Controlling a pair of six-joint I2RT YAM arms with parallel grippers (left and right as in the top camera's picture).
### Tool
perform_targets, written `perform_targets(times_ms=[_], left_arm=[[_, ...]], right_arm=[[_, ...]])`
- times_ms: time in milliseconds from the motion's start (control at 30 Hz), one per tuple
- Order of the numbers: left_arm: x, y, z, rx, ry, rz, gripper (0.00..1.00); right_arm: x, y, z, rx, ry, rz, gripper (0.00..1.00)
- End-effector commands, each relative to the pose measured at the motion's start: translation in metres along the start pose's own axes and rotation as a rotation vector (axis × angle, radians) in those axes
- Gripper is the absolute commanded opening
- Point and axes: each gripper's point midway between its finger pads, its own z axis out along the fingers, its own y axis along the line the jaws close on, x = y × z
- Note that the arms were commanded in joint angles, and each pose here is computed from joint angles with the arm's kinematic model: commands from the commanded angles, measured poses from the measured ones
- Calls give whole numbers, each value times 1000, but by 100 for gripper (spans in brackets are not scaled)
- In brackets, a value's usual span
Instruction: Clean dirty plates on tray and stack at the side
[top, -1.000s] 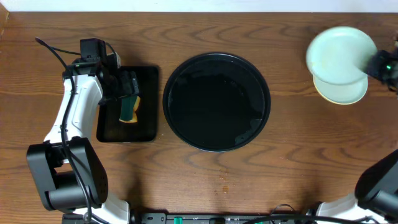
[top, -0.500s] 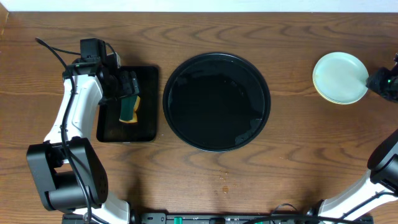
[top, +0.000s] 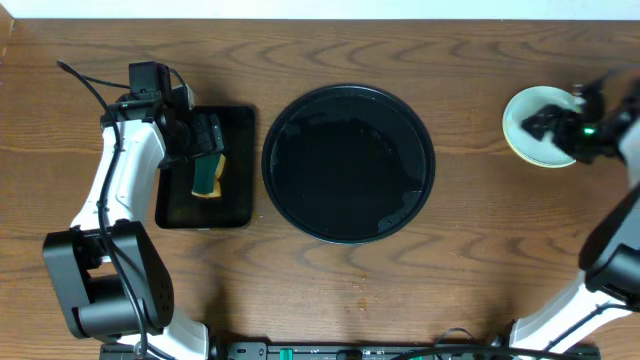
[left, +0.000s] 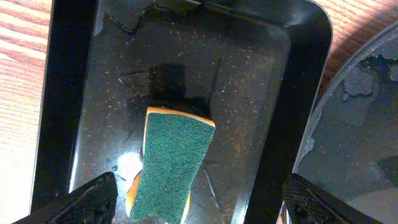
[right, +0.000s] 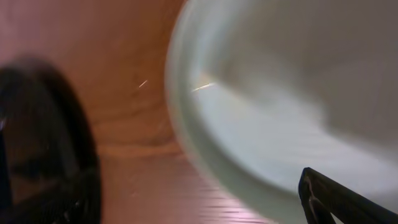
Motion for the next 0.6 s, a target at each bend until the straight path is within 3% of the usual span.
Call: perform_targets(times_ms=[0,300,567], left_arm=[[1,0,0,6,5,-13,85],[1,0,0,6,5,-13,85],[1,0,0,6,5,-13,85]], right_arm=[[18,36,19,30,100,-125,99],[49,98,45,-18,216,-243,99],[56,115,52,-32,237,-284,99]])
